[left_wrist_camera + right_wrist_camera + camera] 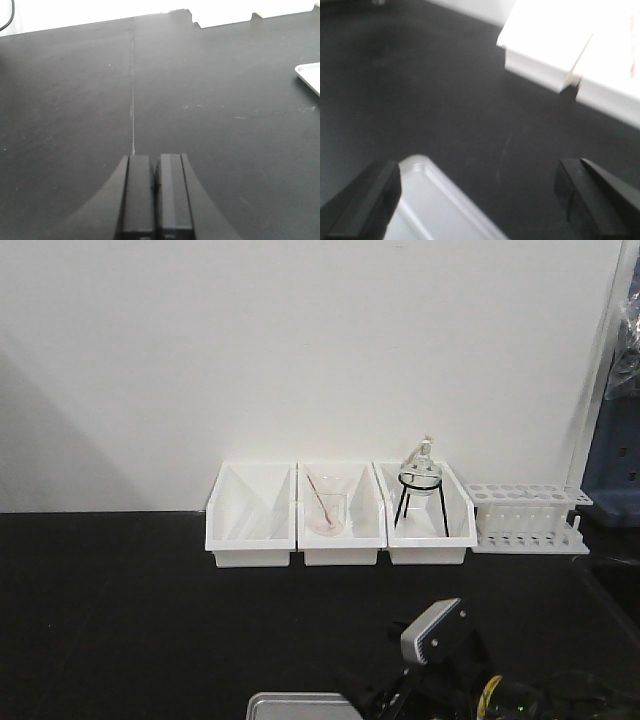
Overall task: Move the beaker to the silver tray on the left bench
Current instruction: 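Open the right gripper to release the beaker onto the silver tray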
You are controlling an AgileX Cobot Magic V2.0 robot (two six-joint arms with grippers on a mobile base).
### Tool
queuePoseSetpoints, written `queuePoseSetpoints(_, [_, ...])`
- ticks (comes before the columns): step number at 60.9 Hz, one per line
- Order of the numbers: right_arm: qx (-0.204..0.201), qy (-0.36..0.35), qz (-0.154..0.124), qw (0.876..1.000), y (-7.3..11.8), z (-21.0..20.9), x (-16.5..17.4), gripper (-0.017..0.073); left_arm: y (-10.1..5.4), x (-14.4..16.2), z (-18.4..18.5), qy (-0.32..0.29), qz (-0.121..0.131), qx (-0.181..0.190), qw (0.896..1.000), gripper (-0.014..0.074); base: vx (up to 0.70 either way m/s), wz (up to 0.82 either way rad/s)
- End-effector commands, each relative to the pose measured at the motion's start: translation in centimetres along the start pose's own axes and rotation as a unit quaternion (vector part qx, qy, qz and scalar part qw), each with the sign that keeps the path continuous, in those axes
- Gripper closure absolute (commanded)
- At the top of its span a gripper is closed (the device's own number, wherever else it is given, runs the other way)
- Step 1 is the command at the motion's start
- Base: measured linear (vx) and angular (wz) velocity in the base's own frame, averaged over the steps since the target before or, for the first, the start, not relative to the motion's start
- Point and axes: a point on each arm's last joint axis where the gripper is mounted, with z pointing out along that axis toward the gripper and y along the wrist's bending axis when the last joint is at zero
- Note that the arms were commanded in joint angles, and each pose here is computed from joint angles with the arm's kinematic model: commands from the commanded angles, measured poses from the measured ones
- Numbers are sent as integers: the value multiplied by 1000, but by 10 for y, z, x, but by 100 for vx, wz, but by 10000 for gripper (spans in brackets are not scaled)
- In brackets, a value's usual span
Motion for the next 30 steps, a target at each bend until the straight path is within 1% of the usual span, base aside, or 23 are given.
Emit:
queuePoseSetpoints(1, [10,-81,6,997,4,-25,-56,13,-1,-1,2,-32,-1,3,999,592,0,0])
queuePoseSetpoints(3, [18,-84,15,996,5,-34,-68,76,-1,-1,2,-32,-1,3,999,592,0,0])
queuePoseSetpoints(4, [20,-84,18,996,5,-36,-70,91,-1,-1,2,-32,-1,3,999,592,0,0])
queuePoseSetpoints(6, [33,-84,29,996,7,-49,-83,169,-1,-1,2,-32,-1,3,999,592,0,0])
queuePoseSetpoints(7, [38,-83,32,995,8,-54,-87,221,-1,-1,2,-32,-1,3,999,592,0,0])
queuePoseSetpoints(9, [52,-79,39,995,9,-66,-97,293,-1,-1,2,-32,-1,3,999,592,0,0])
queuePoseSetpoints(10, [59,-77,41,994,10,-71,-101,349,-1,-1,2,-32,-1,3,999,592,0,0])
queuePoseSetpoints(13, [90,-66,41,993,12,-92,-113,503,-1,-1,2,-32,-1,3,999,592,0,0])
queuePoseSetpoints(15, [109,-60,43,991,13,-103,-118,576,-1,-1,2,-32,-1,3,999,592,0,0])
queuePoseSetpoints(17, [132,-58,43,989,14,-117,-125,577,-1,-1,2,-32,-1,3,999,592,0,0])
queuePoseSetpoints(18, [156,-49,49,985,13,-125,-127,576,-1,-1,2,-32,-1,3,999,592,0,0])
queuePoseSetpoints(20, [187,-47,64,979,13,-140,-131,575,-1,-1,2,-32,-1,3,999,592,0,0])
queuePoseSetpoints(23, [228,-43,80,969,14,-159,-134,573,-1,-1,2,-32,-1,3,999,592,0,0])
queuePoseSetpoints(27, [266,-46,87,959,18,-185,-133,572,-1,-1,2,-32,-1,3,999,592,0,0])
queuePoseSetpoints(30, [286,-38,90,953,23,-200,-123,571,-1,-1,2,-32,-1,3,999,592,0,0])
